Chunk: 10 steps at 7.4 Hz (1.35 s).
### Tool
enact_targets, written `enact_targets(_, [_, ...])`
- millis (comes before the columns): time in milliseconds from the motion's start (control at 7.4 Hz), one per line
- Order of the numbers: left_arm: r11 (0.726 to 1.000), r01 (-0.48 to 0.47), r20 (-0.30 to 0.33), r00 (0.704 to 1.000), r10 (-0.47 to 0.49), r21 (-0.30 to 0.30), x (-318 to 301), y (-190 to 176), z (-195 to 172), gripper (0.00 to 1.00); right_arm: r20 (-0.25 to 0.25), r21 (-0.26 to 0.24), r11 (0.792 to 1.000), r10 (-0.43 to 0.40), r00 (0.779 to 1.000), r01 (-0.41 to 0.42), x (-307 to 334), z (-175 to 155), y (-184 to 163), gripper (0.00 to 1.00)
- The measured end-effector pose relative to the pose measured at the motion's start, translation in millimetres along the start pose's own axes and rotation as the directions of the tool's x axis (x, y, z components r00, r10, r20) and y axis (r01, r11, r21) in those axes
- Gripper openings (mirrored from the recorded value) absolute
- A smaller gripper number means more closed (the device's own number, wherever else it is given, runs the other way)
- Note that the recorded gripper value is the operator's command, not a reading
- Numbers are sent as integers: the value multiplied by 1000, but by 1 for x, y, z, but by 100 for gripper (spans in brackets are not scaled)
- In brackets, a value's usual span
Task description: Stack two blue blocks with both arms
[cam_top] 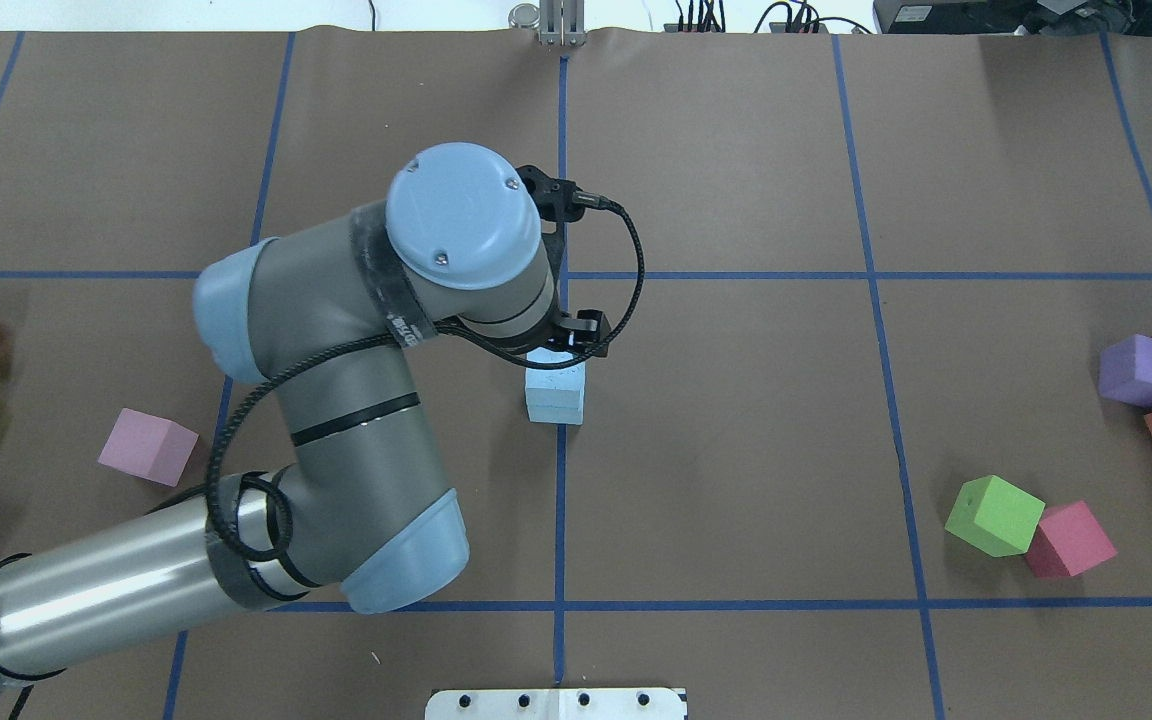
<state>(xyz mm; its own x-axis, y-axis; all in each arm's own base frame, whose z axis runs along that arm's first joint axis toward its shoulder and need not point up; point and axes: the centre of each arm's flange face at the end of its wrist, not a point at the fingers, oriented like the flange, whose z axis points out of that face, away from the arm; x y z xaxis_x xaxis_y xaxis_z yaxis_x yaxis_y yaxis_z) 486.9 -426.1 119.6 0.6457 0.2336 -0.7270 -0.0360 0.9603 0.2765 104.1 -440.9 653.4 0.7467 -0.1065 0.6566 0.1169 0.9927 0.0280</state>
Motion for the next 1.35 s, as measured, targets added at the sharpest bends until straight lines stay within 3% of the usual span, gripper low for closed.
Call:
enact_targets(405, [981,-192,31,981,193,-40,-139,15,-15,98,1,-2,1000,2,1000,-2,1,1,1,100])
enact_targets(676, [959,-257,-20,966,256,-121,-269,9,-41,98,1,-3,1000,3,1000,-3,1,1,1,100])
enact_targets(946, [959,-232,-32,973,230,-160,-416,22,-68,98,3,-4,1000,5,1000,-5,1,2,2,100])
enact_targets(1081, [970,-172,1,985,175,-174,-491,35,-76,98,4,-4,1000,5,1000,-5,1,2,3,100])
enact_targets(1351, [966,-146,37,987,157,-215,-629,68,-79,98,4,-3,1000,4,1000,-4,1,2,3,100])
